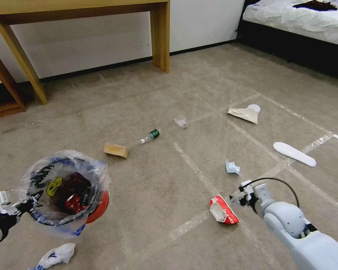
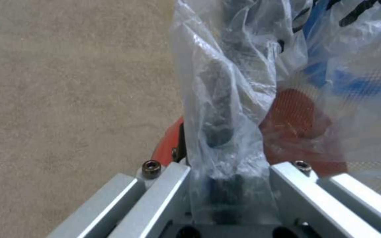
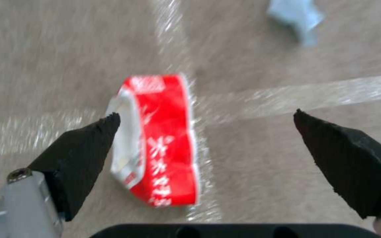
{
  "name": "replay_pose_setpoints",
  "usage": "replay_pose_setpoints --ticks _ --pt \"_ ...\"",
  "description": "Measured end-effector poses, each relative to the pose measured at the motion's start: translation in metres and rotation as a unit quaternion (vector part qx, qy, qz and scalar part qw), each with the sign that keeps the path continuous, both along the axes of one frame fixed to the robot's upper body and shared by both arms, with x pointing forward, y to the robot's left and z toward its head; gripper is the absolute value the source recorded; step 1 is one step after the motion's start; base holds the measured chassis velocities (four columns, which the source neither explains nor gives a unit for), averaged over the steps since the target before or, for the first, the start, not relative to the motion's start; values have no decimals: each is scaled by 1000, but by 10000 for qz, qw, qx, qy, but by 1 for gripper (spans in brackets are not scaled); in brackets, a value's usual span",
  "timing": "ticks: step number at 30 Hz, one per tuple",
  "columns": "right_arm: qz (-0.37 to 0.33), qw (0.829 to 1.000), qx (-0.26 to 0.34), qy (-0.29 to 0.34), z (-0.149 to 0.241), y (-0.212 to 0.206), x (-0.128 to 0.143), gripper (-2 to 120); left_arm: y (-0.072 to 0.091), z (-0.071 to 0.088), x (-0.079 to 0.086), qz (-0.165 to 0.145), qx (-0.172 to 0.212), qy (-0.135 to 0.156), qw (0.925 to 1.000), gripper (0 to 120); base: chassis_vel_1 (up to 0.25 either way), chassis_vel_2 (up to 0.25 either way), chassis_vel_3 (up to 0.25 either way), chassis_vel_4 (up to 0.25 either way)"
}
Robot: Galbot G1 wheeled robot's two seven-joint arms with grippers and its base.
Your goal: Pick up the trash bin and place the garbage on the floor into it.
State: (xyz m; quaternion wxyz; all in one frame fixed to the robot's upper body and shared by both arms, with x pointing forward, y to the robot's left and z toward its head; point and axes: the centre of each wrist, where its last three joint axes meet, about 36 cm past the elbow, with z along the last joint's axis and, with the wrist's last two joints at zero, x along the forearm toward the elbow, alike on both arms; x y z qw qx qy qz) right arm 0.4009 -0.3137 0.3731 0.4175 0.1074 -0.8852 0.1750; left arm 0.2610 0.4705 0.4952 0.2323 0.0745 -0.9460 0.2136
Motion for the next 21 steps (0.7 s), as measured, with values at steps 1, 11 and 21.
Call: replay_pose_setpoints --ticks 1,11,21 --pt "0 10000 0 0 0 0 0 100 0 0 0 0 0 0 10000 1 0 0 0 0" --pt "-238 9980 -347 476 -86 -14 -2 100 5 -9 7 -9 -24 100 9999 1 0 0 0 0" --pt "-219 9993 -107 267 -68 -1 0 100 6 -11 8 -4 -18 109 9999 1 0 0 0 0"
